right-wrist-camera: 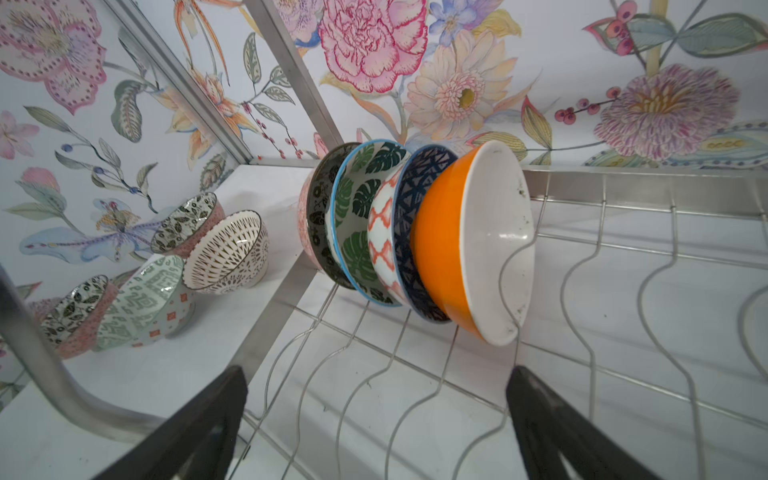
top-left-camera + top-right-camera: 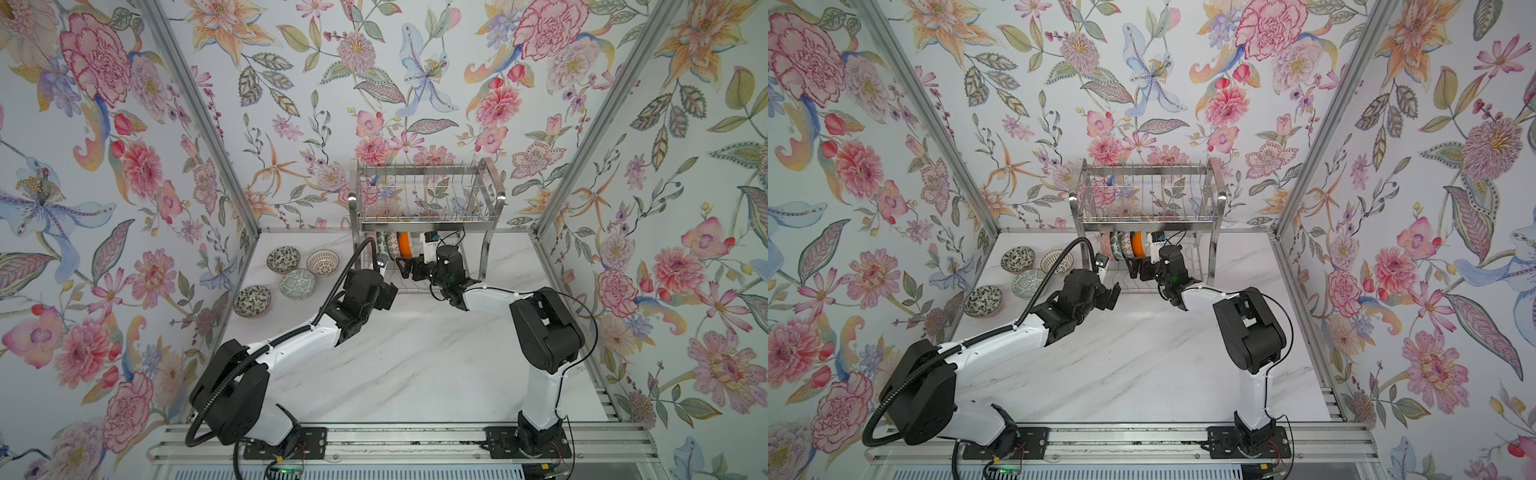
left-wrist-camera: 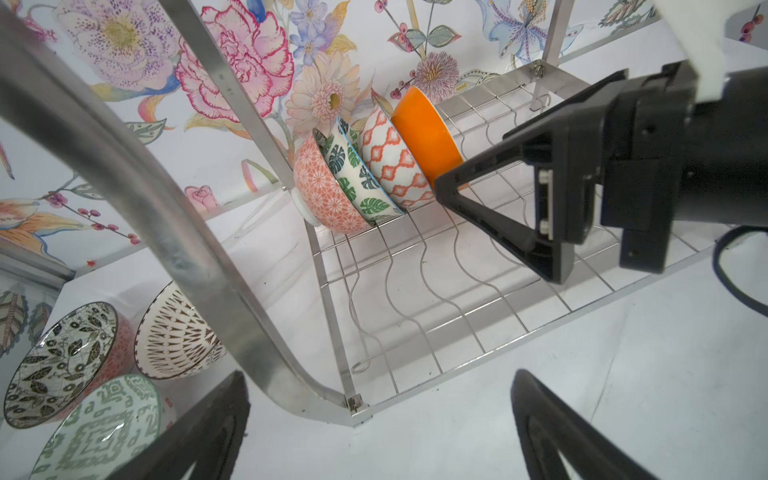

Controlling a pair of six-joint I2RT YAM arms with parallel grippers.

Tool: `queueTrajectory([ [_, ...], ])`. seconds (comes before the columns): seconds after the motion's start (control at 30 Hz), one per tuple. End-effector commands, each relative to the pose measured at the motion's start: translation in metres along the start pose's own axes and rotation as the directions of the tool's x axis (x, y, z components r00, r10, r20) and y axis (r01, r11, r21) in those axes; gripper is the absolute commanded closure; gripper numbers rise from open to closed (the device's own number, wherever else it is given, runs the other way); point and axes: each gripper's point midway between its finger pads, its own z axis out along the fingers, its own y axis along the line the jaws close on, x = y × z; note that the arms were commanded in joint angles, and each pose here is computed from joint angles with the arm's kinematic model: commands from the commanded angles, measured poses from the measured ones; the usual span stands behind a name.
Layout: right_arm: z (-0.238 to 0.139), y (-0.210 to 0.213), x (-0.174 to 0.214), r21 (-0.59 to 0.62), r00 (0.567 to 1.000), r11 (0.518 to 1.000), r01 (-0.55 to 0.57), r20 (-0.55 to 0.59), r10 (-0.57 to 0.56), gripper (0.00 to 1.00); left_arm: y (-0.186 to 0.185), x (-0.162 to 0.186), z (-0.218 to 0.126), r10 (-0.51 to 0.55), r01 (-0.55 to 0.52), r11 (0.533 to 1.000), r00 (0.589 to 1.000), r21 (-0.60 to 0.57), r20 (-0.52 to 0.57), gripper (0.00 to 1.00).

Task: Load the bowls into the dish rack
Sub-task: 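Open both grippers and withdraw them from the rack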

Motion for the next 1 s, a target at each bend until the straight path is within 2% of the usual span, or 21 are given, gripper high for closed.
queueTrajectory([
  [0.0, -0.019, -0.005, 0.016, 0.141, 0.982, 0.974, 0.178, -0.094, -0.166, 0.01, 0.011, 0.01, -0.013, -0.04, 0.039, 0.998, 0.999, -0.04, -0.026, 0.01],
  [0.07, -0.028, -0.003, 0.02, 0.184, 0.971, 0.956, 0.227, -0.116, -0.208, 0.01, 0.015, 0.013, -0.018, -0.056, 0.054, 0.997, 0.998, -0.047, -0.028, 0.01],
  [0.13, -0.039, -0.012, 0.017, 0.293, 0.967, 0.922, 0.252, -0.119, -0.226, 0.01, 0.022, 0.015, -0.025, -0.08, 0.078, 0.995, 0.997, -0.062, -0.023, 0.01],
  [0.23, -0.049, -0.001, 0.024, 0.331, 0.939, 0.882, 0.336, -0.195, -0.285, 0.01, 0.03, 0.018, -0.036, -0.114, 0.113, 0.991, 0.993, -0.069, -0.01, 0.01],
  [0.3, -0.061, 0.001, 0.024, 0.379, 0.933, 0.854, 0.356, -0.197, -0.302, 0.01, 0.035, 0.021, -0.043, -0.128, 0.127, 0.99, 0.992, -0.067, -0.006, 0.01],
  [0.4, -0.075, 0.018, 0.025, 0.331, 0.919, 0.859, 0.39, -0.192, -0.343, 0.02, 0.042, 0.025, -0.052, -0.136, 0.135, 0.988, 0.991, -0.076, -0.008, 0.01],
  [0.43, -0.08, 0.014, 0.023, 0.358, 0.925, 0.854, 0.378, -0.189, -0.33, 0.08, 0.045, 0.027, -0.054, -0.141, 0.14, 0.987, 0.99, -0.082, -0.009, 0.01],
  [0.47, -0.087, 0.01, 0.021, 0.391, 0.936, 0.851, 0.349, -0.185, -0.299, 0.09, 0.048, 0.028, -0.057, -0.148, 0.147, 0.985, 0.989, -0.087, -0.008, 0.01],
  [0.5, -0.092, 0.004, 0.019, 0.417, 0.945, 0.849, 0.325, -0.187, -0.27, 0.01, 0.05, 0.028, -0.06, -0.156, 0.155, 0.984, 0.988, -0.091, -0.008, 0.01],
  [0.57, -0.098, -0.001, 0.017, 0.42, 0.953, 0.859, 0.295, -0.198, -0.23, 0.01, 0.055, 0.029, -0.065, -0.172, 0.171, 0.981, 0.985, -0.095, -0.004, 0.01],
  [0.73, -0.114, -0.01, 0.007, 0.463, 0.979, 0.863, 0.201, -0.129, -0.158, 0.01, 0.065, 0.031, -0.071, -0.196, 0.193, 0.975, 0.98, -0.112, -0.017, 0.01],
  [0.83, -0.122, -0.013, 0.005, 0.471, 0.983, 0.864, 0.181, -0.111, -0.146, 0.01, 0.072, 0.034, -0.073, -0.205, 0.198, 0.971, 0.978, -0.136, -0.036, 0.01],
  [0.87, -0.122, -0.011, 0.004, 0.456, 0.983, 0.872, 0.18, -0.105, -0.149, 0.01, 0.074, 0.035, -0.074, -0.207, 0.199, 0.969, 0.977, -0.144, -0.04, 0.01],
  [0.93, -0.114, -0.002, 0.012, 0.319, 0.98, 0.931, 0.176, -0.147, -0.135, 0.01, 0.08, 0.039, -0.074, -0.217, 0.206, 0.965, 0.975, -0.163, -0.052, 0.01],
  [0.97, -0.112, -0.004, 0.015, 0.308, 0.981, 0.939, 0.149, -0.163, -0.102, 0.01, 0.084, 0.041, -0.074, -0.222, 0.209, 0.962, 0.973, -0.176, -0.059, 0.01],
])
